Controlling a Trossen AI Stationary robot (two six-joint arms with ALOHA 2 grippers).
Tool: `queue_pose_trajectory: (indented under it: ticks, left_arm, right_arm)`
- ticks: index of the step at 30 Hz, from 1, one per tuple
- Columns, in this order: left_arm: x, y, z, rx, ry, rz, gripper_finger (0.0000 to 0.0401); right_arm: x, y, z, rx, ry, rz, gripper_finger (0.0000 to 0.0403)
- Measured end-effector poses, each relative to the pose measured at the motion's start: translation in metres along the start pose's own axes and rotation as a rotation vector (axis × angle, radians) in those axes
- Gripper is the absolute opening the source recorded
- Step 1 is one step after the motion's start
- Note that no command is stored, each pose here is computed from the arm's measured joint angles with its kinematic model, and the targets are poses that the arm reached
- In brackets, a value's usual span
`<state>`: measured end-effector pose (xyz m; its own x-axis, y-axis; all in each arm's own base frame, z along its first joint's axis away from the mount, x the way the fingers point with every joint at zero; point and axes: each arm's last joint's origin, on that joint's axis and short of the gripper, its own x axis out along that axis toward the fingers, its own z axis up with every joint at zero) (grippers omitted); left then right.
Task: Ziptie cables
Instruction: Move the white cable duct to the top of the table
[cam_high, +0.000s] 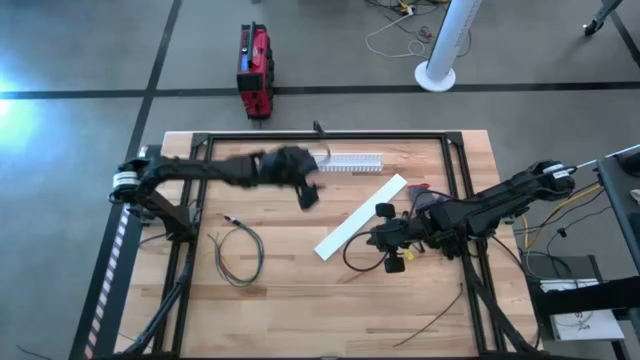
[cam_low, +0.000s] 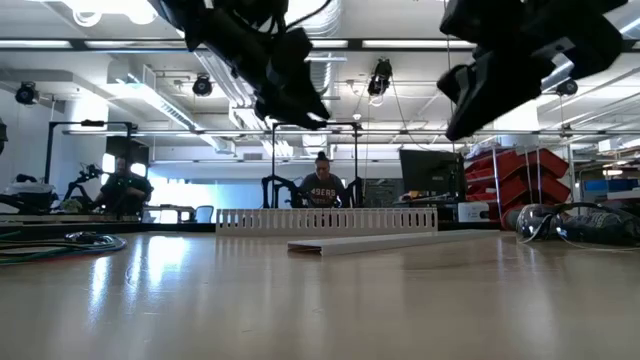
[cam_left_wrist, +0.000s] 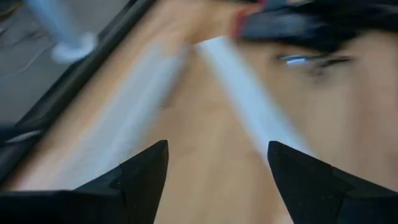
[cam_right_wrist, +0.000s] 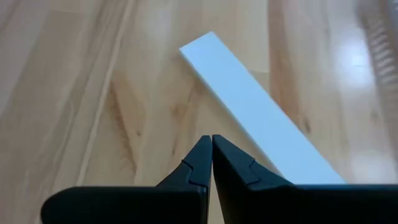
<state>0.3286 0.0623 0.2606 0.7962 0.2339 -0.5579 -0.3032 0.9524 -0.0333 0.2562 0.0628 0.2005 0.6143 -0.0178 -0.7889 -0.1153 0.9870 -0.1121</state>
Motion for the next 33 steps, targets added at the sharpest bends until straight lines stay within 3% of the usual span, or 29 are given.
queue_pose_trajectory:
  ticks: [5,11,18,26,33]
  left_arm:
    - [0.016,-0.068,-0.036,0.050,-0.197,-0.159,0.0231]
    - [0.043,-0.112,-0.067,0.042,-0.323,-0.086,0.0189]
    - [0.095,-0.126,-0.095,-0.060,-0.275,-0.070,0.0141]
    - [0.127,-0.128,-0.111,0.076,-0.034,0.026,0.0092]
    - [0.129,-0.095,-0.110,0.252,0.089,0.367,0.0059]
  right_arm:
    - [-0.027,-0.001,0.021,-0.049,0.018,-0.133,0.0000]
    - [-0.063,0.004,0.048,-0.090,0.004,-0.152,0.0000]
    - [-0.084,0.015,0.072,-0.176,-0.097,-0.132,0.0000]
    - [-0.080,0.022,0.063,-0.185,-0.074,-0.172,0.0000]
    - [-0.055,0.028,0.046,-0.181,-0.097,-0.169,0.0000]
